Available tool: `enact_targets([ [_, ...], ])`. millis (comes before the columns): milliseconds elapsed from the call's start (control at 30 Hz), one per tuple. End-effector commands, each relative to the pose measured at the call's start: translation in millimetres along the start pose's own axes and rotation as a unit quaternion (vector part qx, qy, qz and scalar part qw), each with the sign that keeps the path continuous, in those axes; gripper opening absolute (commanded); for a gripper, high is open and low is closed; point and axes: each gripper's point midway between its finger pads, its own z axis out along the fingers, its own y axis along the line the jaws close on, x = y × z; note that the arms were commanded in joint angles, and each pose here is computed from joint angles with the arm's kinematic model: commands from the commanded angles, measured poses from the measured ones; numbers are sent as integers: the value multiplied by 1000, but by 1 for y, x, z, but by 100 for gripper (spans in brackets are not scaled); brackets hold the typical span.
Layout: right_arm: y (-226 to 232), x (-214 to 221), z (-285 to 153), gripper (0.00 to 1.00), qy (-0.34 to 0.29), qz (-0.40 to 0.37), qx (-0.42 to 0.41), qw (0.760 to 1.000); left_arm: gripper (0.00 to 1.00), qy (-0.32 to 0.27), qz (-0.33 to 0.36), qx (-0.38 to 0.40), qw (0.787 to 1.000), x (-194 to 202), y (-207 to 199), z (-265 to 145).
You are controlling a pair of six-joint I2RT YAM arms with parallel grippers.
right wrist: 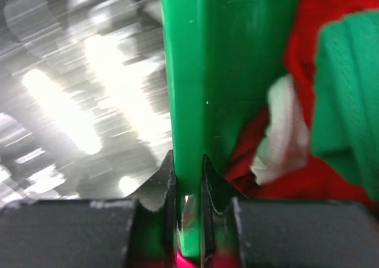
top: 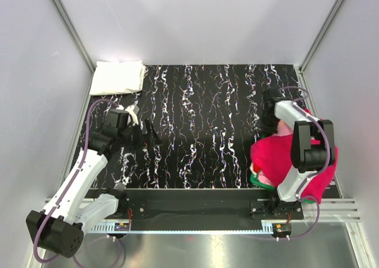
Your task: Fold and stack the t-shirts
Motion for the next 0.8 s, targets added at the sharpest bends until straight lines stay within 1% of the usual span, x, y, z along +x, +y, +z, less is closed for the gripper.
enact_targets([
  [0, 146, 50, -19, 0, 90, 46, -197, 975, 99, -22, 9, 21, 1000, -11, -12, -10],
  [33, 173, 43, -26, 0, 86, 44, -223, 970, 99, -29, 13, 21, 999, -14, -14, -16],
  [67, 209, 54, -39, 0, 86, 21, -253, 963, 99, -38, 15, 17, 999, -16, -14, -21],
  [100, 235, 57, -49, 0, 97, 29, -275, 956, 99, -45, 17, 17, 999, -17, -17, -31],
  [133, 274, 48, -63, 0, 86, 11, -306, 948, 99, -52, 20, 7, 998, -19, -14, -37],
  [167, 306, 67, -78, 0, 95, -20, -326, 940, 99, -48, 20, -2, 999, -15, -11, -42],
  [200, 348, 63, -93, 0, 98, -29, -356, 929, 99, -62, 24, -1, 998, -19, -14, -51],
  [233, 367, 71, -102, 0, 108, -38, -367, 923, 99, -67, 26, -13, 997, -19, -10, -56],
  [267, 394, 91, -116, 0, 119, -59, -386, 913, 99, -62, 25, -23, 997, -15, -7, -60],
  [300, 427, 90, -133, 0, 129, -61, -421, 896, 99, -67, 27, -27, 997, -15, -5, -65],
  [333, 445, 95, -143, 5, 138, -65, -442, 884, 99, -76, 29, -36, 996, -17, -4, -70],
  [367, 461, 104, -156, 18, 149, -74, -465, 870, 99, -73, 27, -44, 996, -15, -1, -74],
  [400, 484, 112, -176, 45, 166, -82, -499, 846, 99, -78, 27, -46, 996, -15, -1, -78],
  [433, 490, 113, -184, 63, 172, -84, -508, 840, 99, -85, 26, -49, 995, -17, -1, -83],
  [467, 493, 111, -191, 87, 169, -86, -516, 835, 99, -84, 25, -51, 995, -16, -1, -86],
  [500, 496, 106, -207, 95, 160, -96, -534, 824, 99, -87, 26, -50, 995, -16, -2, -88],
  [533, 497, 100, -217, 100, 151, -101, -547, 817, 99, -89, 25, -54, 994, -16, 0, -90],
  [567, 497, 95, -228, 100, 143, -107, -560, 809, 99, -90, 24, -55, 994, -16, 0, -91],
  [600, 493, 83, -254, 100, 128, -115, -590, 789, 99, -92, 24, -56, 994, -16, 0, -92],
  [667, 488, 72, -281, 100, 115, -124, -620, 766, 99, -93, 22, -57, 994, -16, 1, -90],
  [700, 480, 69, -308, 100, 112, -138, -644, 744, 99, -92, 21, -58, 994, -15, 3, -89],
  [733, 477, 58, -325, 100, 94, -147, -668, 723, 99, -91, 20, -57, 994, -14, 3, -87],
  [767, 472, 54, -338, 100, 90, -150, -681, 711, 99, -87, 17, -59, 994, -13, 4, -85],
])
